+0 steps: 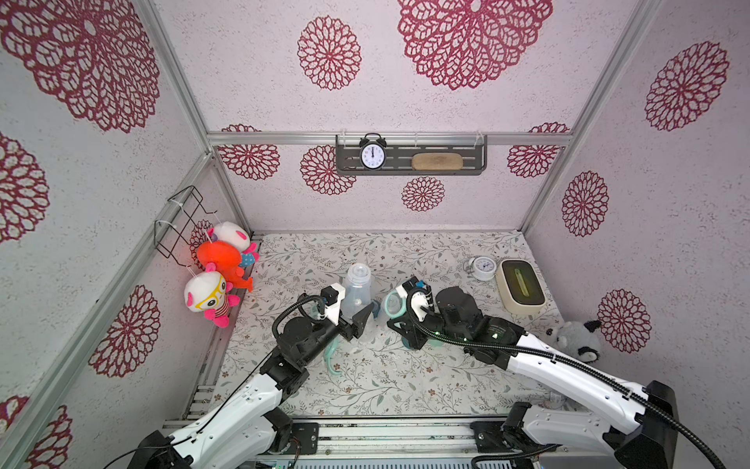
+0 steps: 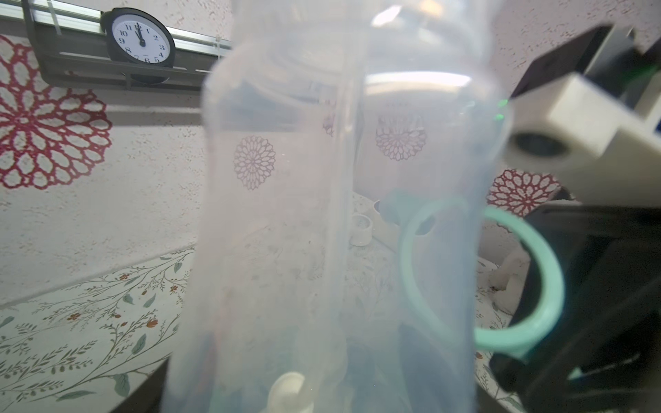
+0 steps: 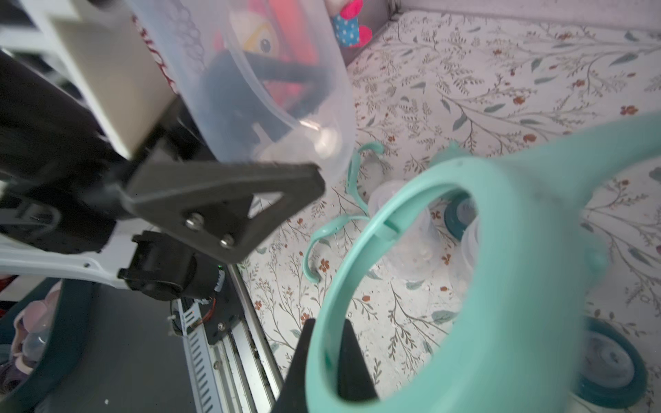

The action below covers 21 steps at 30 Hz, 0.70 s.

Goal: Assemble the baby bottles
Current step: Pick up the handle at the center of the board.

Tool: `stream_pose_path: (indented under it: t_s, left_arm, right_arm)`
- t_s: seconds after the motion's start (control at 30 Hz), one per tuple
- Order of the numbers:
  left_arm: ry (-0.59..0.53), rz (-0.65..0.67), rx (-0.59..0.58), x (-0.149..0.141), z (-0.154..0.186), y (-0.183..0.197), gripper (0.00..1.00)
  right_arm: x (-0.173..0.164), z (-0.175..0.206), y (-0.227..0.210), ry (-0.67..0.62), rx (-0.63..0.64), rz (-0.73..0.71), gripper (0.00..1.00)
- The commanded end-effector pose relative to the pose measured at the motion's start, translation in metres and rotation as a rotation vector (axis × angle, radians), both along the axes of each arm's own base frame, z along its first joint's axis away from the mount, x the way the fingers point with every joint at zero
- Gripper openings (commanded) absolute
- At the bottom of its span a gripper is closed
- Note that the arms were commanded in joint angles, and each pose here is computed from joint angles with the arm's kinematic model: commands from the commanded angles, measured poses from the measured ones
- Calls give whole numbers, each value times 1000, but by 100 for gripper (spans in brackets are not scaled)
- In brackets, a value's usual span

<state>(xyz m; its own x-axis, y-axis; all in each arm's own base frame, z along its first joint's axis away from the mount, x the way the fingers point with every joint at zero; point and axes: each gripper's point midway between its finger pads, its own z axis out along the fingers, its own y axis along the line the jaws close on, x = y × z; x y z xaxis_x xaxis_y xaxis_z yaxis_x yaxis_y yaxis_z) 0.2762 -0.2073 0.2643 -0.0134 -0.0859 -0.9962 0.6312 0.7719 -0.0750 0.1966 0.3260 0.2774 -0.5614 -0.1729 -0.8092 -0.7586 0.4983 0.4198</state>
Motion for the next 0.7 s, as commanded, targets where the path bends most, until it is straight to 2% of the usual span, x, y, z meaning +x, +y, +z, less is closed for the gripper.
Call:
stream_pose_path:
  t_s: [0.0,0.37,0.67]
  left_arm:
    - [-97,34,-35,6,24,4,0]
    - [-131,19,-42,17,35,-7,0]
    - [-157,-2,-82,23,43,-15,0]
  right_arm:
    - [-3,53,0,-7,124,10,0]
    - [1,141,12,-47,375,54,0]
    - [2,177,30,22,620,128,0]
